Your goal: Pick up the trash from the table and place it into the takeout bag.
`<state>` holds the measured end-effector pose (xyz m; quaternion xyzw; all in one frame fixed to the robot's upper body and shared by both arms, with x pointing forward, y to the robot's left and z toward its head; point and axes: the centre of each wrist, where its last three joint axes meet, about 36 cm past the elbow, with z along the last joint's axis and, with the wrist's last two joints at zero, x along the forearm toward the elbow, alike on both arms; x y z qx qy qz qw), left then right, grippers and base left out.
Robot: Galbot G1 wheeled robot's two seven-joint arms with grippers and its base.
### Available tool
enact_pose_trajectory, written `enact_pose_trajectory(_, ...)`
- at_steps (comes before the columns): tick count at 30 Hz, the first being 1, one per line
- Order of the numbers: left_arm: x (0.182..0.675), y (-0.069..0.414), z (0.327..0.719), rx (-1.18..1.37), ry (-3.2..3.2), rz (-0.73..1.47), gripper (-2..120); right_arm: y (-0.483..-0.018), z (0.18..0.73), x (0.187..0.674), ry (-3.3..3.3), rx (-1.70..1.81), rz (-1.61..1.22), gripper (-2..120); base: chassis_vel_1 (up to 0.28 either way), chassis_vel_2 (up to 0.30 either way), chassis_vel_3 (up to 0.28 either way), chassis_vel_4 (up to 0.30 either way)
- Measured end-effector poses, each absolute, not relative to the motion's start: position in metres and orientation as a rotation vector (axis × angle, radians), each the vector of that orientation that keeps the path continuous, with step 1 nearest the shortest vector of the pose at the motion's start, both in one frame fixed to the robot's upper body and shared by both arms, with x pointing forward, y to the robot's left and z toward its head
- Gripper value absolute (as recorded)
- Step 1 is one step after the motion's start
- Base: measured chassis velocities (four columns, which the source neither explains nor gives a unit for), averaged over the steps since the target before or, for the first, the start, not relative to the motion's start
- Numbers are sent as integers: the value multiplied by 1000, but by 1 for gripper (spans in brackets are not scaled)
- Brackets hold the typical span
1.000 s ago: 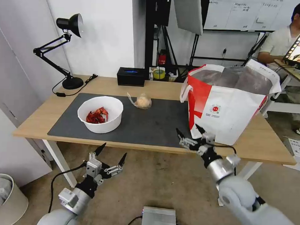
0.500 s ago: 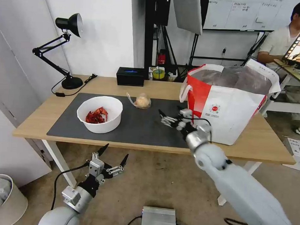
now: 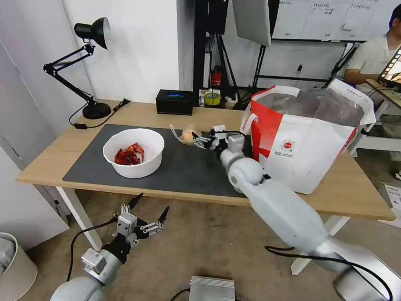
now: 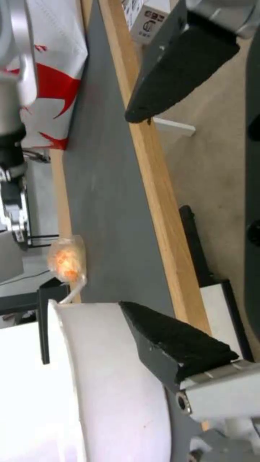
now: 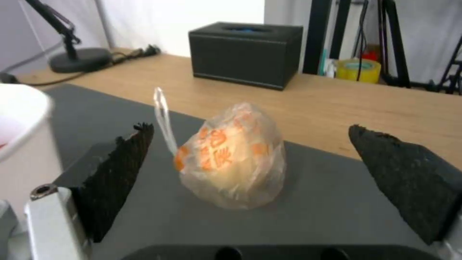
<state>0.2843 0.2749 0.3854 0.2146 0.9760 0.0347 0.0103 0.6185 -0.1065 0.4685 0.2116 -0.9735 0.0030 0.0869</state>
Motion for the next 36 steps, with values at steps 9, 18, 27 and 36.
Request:
enact_pose_trajectory(9, 285, 276, 385, 666, 3048, 103, 100, -71, 483, 670, -2839, 590, 35, 100, 0, 0, 0, 0)
enact_pose_trajectory(18, 288, 276, 387, 685, 3039, 102, 100, -61, 482, 694, -2780, 556, 12, 100, 0, 0, 0, 0)
enact_pose_trajectory(27, 288, 276, 387, 690, 3037, 100, 100, -52, 468, 696, -2712, 566, 18, 100, 0, 0, 0, 0)
enact_pose_trajectory(36, 285, 277, 388, 689, 3037, 100, 100, -45, 463, 696, -2696, 565, 48, 100, 0, 0, 0, 0)
